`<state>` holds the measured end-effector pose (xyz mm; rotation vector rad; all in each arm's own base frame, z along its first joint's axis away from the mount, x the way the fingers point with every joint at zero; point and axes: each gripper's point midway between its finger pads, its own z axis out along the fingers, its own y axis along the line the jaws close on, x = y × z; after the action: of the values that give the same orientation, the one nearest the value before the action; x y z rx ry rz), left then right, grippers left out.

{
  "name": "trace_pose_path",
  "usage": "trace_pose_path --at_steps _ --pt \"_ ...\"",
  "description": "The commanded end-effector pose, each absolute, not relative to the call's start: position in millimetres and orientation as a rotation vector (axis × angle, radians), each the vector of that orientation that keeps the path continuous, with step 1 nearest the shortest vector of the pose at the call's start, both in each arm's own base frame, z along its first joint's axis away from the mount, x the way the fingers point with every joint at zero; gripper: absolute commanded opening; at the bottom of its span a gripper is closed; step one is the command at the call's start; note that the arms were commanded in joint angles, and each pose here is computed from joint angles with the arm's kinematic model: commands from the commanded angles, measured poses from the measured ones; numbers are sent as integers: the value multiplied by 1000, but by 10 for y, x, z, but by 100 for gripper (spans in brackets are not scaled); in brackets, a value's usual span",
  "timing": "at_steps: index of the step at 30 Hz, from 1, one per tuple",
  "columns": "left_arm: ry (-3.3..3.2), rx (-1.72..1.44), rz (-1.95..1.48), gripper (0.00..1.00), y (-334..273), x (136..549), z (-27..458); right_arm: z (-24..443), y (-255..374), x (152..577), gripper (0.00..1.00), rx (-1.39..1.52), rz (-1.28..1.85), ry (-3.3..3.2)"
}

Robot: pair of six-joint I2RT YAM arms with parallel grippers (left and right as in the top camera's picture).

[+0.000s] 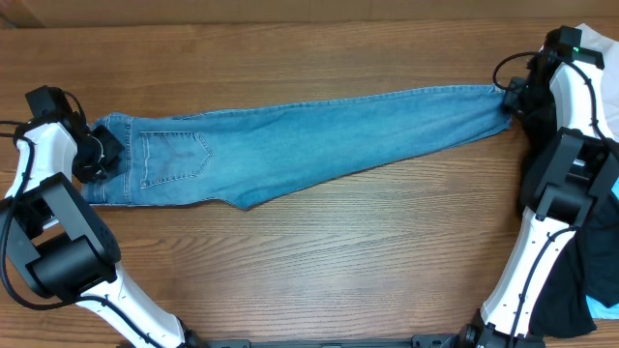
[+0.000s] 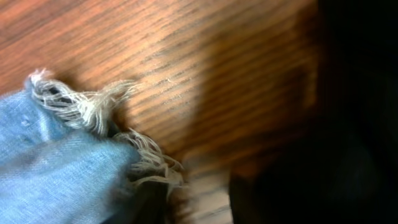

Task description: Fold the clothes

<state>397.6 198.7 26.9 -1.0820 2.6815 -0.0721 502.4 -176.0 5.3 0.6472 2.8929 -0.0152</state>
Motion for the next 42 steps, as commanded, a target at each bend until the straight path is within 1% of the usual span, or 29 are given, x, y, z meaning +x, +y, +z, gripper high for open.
trace_pose_path --at_steps 1,2,4,7,11,14,27,28,31,32,33,34,36,37,42 --pt "2696 -1067 -57 12 2029 3984 229 233 -1810 5022 46 666 -12 2865" --pt "2696 -1067 -57 12 2029 3984 229 264 -1786 5008 51 667 14 2867" --pt "2696 -1066 -58 13 2028 3984 229 270 -1730 4969 55 676 86 2880" --pt "2699 -1068 -58 14 2024 3976 227 285 -1622 4982 57 670 241 2869" --pt "2706 -1065 -58 15 2019 3965 224 381 -1402 5013 57 630 551 2817" --pt "2705 -1065 -58 15 2019 3966 225 423 -1334 4997 58 633 655 2799" --pt "2708 -1067 -59 15 2015 3959 223 426 -1274 4968 60 605 700 2807" --pt "2708 -1066 -59 15 2016 3960 223 400 -1275 4968 61 607 701 2810" --pt "2709 -1066 -59 16 2014 3958 223 227 -1262 4948 60 630 718 2834" --pt "2710 -1067 -59 16 2014 3956 222 187 -1259 4947 57 637 721 2837" --pt "2711 -1067 -59 16 2012 3954 222 130 -1249 4948 51 637 724 2843" --pt "2711 -1067 -60 16 2011 3953 221 110 -1248 4950 42 637 723 2845" --pt "2713 -1069 -60 15 2009 3948 220 66 -1249 4953 11 638 721 2849" --pt "2715 -1069 -60 16 2007 3943 219 65 -1254 4964 5 635 718 2845" --pt "2731 -1070 -63 15 1989 3911 211 157 -1311 4984 4 633 706 2822"
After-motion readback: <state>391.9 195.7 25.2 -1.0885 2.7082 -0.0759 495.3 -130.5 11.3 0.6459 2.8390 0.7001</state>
